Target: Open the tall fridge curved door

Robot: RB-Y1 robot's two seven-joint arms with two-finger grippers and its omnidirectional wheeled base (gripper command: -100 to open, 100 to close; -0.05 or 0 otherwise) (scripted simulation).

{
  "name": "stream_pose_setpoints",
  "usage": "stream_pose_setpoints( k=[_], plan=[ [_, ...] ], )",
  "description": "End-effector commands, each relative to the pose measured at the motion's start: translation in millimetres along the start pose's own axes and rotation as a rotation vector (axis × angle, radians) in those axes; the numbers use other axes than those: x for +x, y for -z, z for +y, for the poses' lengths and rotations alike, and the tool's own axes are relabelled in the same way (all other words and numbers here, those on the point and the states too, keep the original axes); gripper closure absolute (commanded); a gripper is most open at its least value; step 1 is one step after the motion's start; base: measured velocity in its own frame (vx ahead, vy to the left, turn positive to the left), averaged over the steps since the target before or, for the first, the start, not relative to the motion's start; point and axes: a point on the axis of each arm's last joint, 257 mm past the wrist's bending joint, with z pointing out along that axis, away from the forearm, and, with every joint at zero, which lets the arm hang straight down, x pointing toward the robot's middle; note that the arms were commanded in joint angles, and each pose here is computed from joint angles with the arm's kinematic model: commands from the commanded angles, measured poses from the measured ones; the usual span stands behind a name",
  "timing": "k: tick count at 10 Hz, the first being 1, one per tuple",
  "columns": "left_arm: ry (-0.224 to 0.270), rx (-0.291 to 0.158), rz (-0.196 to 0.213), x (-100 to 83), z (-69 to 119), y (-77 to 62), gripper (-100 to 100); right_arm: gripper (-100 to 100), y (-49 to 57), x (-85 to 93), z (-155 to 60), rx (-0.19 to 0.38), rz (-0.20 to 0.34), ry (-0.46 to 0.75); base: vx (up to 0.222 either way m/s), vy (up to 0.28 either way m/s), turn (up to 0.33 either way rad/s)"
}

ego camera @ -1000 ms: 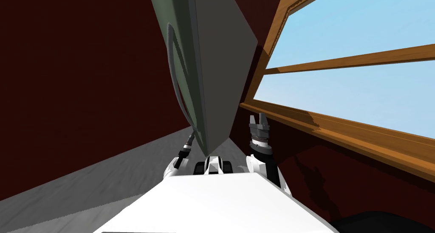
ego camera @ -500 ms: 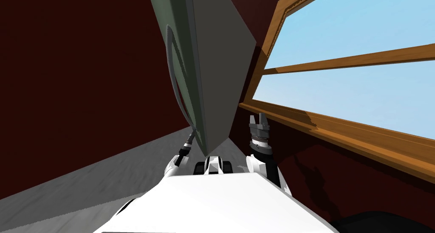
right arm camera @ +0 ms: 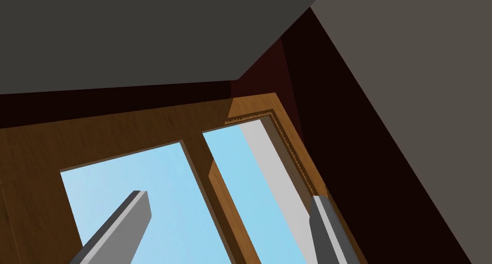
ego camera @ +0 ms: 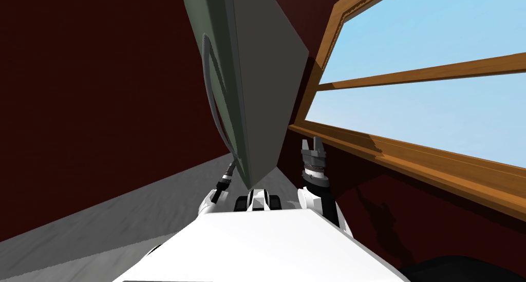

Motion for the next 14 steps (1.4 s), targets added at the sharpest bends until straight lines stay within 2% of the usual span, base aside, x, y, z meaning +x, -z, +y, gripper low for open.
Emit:
stream_pose_setpoints(
  k=[1,4,8,13,14],
  plan=[
    [-0.051,-0.007,0.035,-19.8,4.5,-16.2,-100,0,0.0,0.0,0.0,0.000,0.000,0.000,-0.061,-0.062,-0.018],
    [-0.089,-0.016,0.057,-35.1,7.6,-28.0,-100,0,0.0,0.0,0.0,0.000,0.000,0.000,-0.059,-0.058,-0.011],
    [-0.167,-0.045,0.092,-68.2,13.9,-50.9,-100,0,0.0,0.0,0.0,0.000,0.000,0.000,-0.052,-0.048,-0.013],
    [-0.224,-0.073,0.109,-93.9,17.7,-66.4,-100,0,0.0,0.0,0.0,0.000,0.000,0.000,-0.040,-0.041,-0.008],
    [-0.245,-0.082,0.113,-103.8,18.3,-72.1,-100,0,0.0,0.0,0.0,0.000,0.000,0.000,-0.037,-0.045,-0.013]
  ],
)
